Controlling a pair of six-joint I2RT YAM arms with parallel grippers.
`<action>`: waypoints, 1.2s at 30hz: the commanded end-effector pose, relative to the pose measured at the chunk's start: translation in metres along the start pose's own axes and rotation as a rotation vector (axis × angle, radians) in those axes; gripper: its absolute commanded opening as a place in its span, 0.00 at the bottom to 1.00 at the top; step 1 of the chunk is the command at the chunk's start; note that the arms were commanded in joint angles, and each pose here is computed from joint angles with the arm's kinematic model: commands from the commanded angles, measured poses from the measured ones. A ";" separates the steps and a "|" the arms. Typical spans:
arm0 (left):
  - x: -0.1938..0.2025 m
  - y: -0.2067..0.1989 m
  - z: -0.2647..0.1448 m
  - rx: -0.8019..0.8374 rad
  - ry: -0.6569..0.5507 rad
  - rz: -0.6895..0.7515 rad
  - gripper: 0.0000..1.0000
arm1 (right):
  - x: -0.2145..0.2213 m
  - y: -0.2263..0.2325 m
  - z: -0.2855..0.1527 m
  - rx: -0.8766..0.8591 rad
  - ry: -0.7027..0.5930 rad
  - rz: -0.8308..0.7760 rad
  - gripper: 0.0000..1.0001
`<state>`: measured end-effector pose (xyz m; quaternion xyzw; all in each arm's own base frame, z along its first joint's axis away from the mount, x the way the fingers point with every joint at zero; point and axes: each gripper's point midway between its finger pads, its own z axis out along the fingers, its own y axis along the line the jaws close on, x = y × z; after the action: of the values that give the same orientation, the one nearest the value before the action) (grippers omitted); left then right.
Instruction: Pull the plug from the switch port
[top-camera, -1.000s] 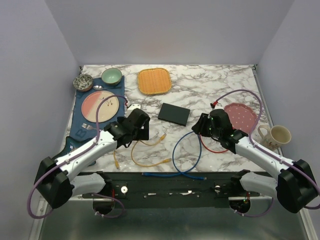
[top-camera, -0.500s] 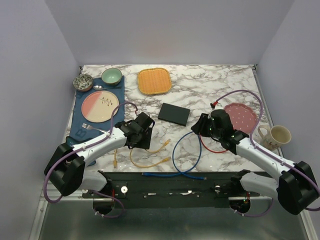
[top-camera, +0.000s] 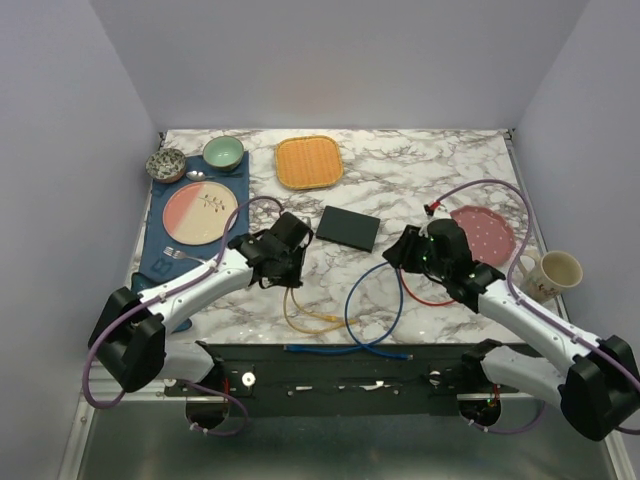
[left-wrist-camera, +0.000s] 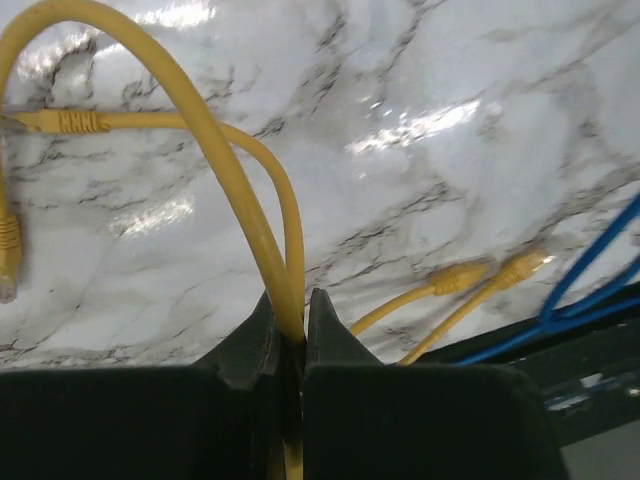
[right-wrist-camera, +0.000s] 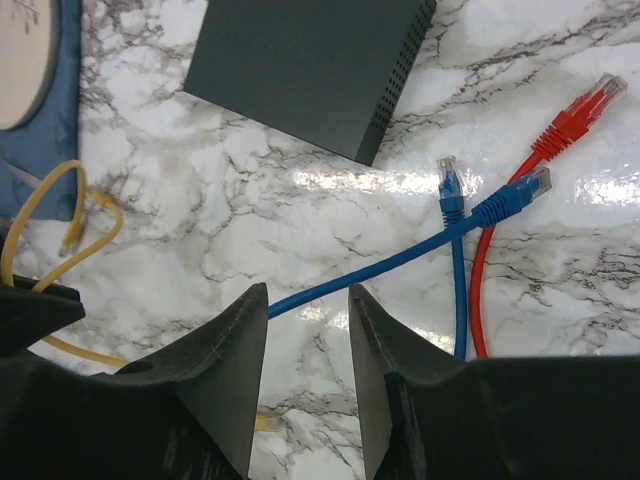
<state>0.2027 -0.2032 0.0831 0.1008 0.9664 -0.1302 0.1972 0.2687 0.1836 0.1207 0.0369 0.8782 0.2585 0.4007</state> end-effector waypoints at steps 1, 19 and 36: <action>-0.071 -0.058 -0.052 0.232 -0.218 -0.004 0.00 | -0.044 0.013 -0.029 -0.011 -0.163 0.019 0.46; -0.230 -0.112 -0.171 0.278 -0.668 0.070 0.00 | -0.120 0.027 -0.118 -0.016 -0.484 0.033 0.46; -0.123 -0.283 0.003 0.580 -0.207 0.420 0.02 | -0.141 0.021 -0.162 0.003 -0.624 0.056 0.46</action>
<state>0.2387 -0.4753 0.1884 0.3136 0.8406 -0.3395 0.2825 0.2412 0.1053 0.3172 0.1267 0.7088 0.2723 0.6382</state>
